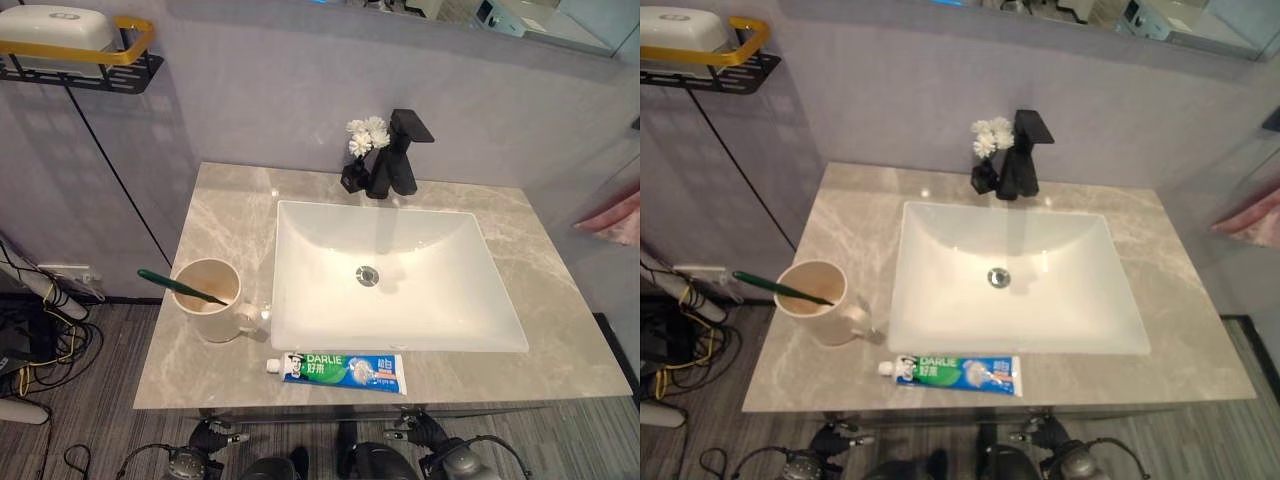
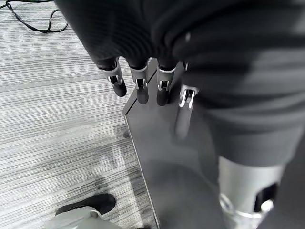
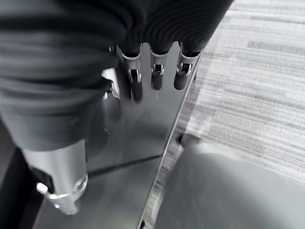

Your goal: Put brush and paste in cup on sink, flatten towel.

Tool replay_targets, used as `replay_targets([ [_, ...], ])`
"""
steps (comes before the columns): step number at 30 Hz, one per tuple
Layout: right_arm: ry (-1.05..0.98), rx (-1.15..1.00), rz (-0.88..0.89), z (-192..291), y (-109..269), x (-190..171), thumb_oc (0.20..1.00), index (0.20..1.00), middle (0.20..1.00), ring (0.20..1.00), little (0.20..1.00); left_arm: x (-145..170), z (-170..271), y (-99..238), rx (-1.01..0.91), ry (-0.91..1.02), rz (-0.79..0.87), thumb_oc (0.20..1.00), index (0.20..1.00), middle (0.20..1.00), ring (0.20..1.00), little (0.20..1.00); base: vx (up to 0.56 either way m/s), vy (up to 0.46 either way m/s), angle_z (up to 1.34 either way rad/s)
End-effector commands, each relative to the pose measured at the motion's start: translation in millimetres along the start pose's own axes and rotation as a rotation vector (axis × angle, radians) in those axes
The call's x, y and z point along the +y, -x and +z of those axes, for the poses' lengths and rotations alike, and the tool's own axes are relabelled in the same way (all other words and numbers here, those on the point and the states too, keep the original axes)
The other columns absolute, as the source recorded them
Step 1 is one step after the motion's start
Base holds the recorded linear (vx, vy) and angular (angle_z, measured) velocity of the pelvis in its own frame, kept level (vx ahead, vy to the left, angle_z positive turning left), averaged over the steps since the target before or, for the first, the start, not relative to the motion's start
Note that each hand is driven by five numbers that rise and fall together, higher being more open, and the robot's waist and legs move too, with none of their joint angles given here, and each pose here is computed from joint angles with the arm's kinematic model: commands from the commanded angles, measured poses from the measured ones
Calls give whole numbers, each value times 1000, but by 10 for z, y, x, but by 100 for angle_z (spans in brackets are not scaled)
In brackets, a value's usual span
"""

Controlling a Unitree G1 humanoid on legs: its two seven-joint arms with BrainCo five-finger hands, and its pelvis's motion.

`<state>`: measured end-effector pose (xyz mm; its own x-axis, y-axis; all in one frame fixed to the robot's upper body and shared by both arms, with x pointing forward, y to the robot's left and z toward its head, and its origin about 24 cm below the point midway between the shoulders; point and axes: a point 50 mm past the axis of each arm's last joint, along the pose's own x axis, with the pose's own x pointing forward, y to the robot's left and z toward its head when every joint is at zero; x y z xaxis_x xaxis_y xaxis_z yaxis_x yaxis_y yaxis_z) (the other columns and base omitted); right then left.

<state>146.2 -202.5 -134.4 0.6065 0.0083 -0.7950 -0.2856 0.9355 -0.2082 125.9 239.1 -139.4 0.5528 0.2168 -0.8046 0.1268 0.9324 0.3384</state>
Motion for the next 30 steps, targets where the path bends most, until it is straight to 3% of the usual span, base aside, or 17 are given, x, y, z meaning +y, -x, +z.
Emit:
replay_targets([
  [1,10,-178,-67,513,-96,-209,1000,1000,1000,1000,1000,-108,565,-62,-210,7,-33,1000,1000,1000,1000,1000,13,-73,12],
  [11,32,-171,-49,497,-105,-152,1000,1000,1000,1000,1000,-130,545,-68,-203,-60,-37,1000,1000,1000,1000,1000,38,-11,11],
  [17,71,-230,-47,635,-92,-194,1000,1000,1000,1000,1000,-8,741,-12,-318,-114,-23,1000,1000,1000,1000,1000,-87,106,-6],
  [26,179,-274,-62,794,-90,-286,1000,1000,1000,1000,1000,68,611,-16,-272,6,18,1000,1000,1000,1000,1000,-15,-104,-13],
  [30,172,-216,-87,633,-84,-346,1000,1000,1000,1000,1000,37,546,-33,-238,-4,13,1000,1000,1000,1000,1000,38,-90,22],
])
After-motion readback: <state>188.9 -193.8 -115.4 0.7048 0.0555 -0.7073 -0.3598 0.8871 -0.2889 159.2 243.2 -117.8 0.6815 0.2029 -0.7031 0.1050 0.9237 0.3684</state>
